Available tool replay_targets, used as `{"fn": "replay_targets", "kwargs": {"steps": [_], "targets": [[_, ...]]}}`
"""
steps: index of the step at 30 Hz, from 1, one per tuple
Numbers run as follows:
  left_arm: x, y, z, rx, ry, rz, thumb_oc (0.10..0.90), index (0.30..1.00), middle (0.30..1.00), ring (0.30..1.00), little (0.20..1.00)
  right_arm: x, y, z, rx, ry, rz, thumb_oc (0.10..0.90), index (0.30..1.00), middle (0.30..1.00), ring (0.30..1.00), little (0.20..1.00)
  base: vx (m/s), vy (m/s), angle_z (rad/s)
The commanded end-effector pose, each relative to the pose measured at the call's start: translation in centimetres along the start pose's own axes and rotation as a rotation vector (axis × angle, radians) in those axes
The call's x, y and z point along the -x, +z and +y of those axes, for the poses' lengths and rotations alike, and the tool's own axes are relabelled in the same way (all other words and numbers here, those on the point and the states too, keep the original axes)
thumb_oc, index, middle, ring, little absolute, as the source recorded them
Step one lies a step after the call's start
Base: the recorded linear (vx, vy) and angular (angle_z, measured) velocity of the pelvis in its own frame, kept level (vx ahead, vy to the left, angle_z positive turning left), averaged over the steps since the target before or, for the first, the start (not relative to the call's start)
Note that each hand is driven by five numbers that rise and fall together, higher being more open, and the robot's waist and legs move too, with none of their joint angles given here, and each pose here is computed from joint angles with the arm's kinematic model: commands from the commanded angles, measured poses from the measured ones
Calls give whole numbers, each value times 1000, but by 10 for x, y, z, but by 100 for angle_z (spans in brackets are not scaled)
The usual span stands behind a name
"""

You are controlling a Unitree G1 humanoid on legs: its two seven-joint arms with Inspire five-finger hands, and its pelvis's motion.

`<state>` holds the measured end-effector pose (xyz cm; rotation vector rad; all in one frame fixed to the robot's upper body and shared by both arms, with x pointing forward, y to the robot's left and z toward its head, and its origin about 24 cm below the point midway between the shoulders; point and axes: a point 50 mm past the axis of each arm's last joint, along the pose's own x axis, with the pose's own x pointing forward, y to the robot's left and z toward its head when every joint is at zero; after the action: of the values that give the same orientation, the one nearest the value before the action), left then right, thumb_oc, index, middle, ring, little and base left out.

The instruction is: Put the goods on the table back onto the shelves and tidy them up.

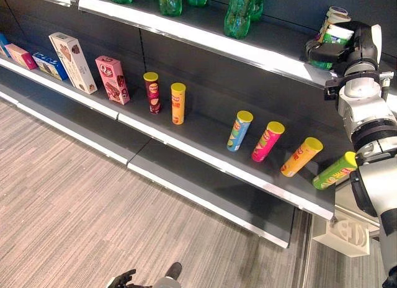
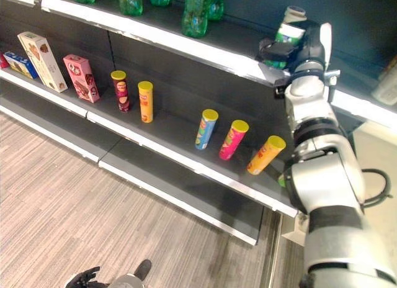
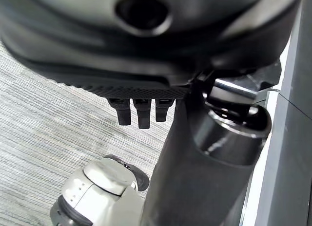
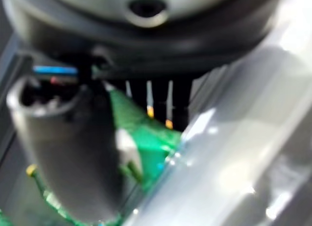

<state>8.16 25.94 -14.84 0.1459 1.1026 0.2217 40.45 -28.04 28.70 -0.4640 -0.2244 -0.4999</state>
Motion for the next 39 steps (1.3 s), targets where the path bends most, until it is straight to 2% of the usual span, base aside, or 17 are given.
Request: {"fn": "replay_targets", "kwargs": {"steps": [1, 10, 15, 20, 23, 25, 28, 29, 31, 33, 34, 35, 39], "targets": [[-4, 26, 8, -85, 16, -92, 800, 900, 900, 900, 900, -4, 39, -1, 53, 6, -123, 800, 900, 900, 900, 900, 0, 0, 0], [-4, 25, 8, -84, 15, -83, 800, 900, 900, 900, 900, -4, 39, 0, 17, 16, -128, 800, 900, 900, 900, 900, 0, 0, 0], [-4, 20, 8, -79, 16, -63, 800, 900, 900, 900, 900, -1, 50, 1, -110, 15, -183, 800, 900, 900, 900, 900, 0, 0, 0], [-3, 21, 4, -72, 3, -70, 800, 900, 900, 900, 900, 4, 74, -9, -177, -24, -317, 800, 900, 900, 900, 900, 0, 0, 0], [-3, 22, 4, -72, 1, -83, 800, 900, 900, 900, 900, 13, 100, -29, -201, -94, -469, 800, 900, 900, 900, 900, 3, 3, -2], [-2, 22, 6, -68, 5, -89, 800, 900, 900, 900, 900, 27, 123, -50, -260, -131, -620, 800, 900, 900, 900, 900, 13, 17, -9], [-2, 21, 7, -66, 12, -82, 800, 900, 900, 900, 900, 37, 138, -61, -304, -151, -712, 800, 900, 900, 900, 900, 6, 30, -6], [-2, 20, 7, -51, 23, -77, 800, 900, 900, 900, 900, 57, 155, -73, -344, -164, -853, 800, 900, 900, 900, 900, 16, 46, -9], [-2, 19, 6, -27, 28, -76, 800, 900, 900, 900, 900, 74, 159, -86, -353, -179, -949, 800, 900, 900, 900, 900, 15, 55, -11], [-2, 16, 7, -11, 39, -65, 800, 900, 900, 900, 900, 93, 153, -94, -390, -173, -1022, 800, 900, 900, 900, 900, 5, 68, -45], [0, 8, 5, 35, 41, -42, 800, 900, 900, 900, 900, 119, 138, -107, -428, -141, -1101, 800, 900, 900, 900, 900, -5, 102, -54], [1, 2, 5, 45, 41, -27, 800, 900, 900, 900, 900, 132, 123, -115, -430, -118, -1111, 800, 900, 900, 900, 900, -5, 89, -26], [3, -3, 8, 55, 40, -18, 800, 900, 900, 900, 900, 145, 101, -126, -389, -101, -1080, 800, 900, 900, 900, 900, -5, 54, -76]]}}
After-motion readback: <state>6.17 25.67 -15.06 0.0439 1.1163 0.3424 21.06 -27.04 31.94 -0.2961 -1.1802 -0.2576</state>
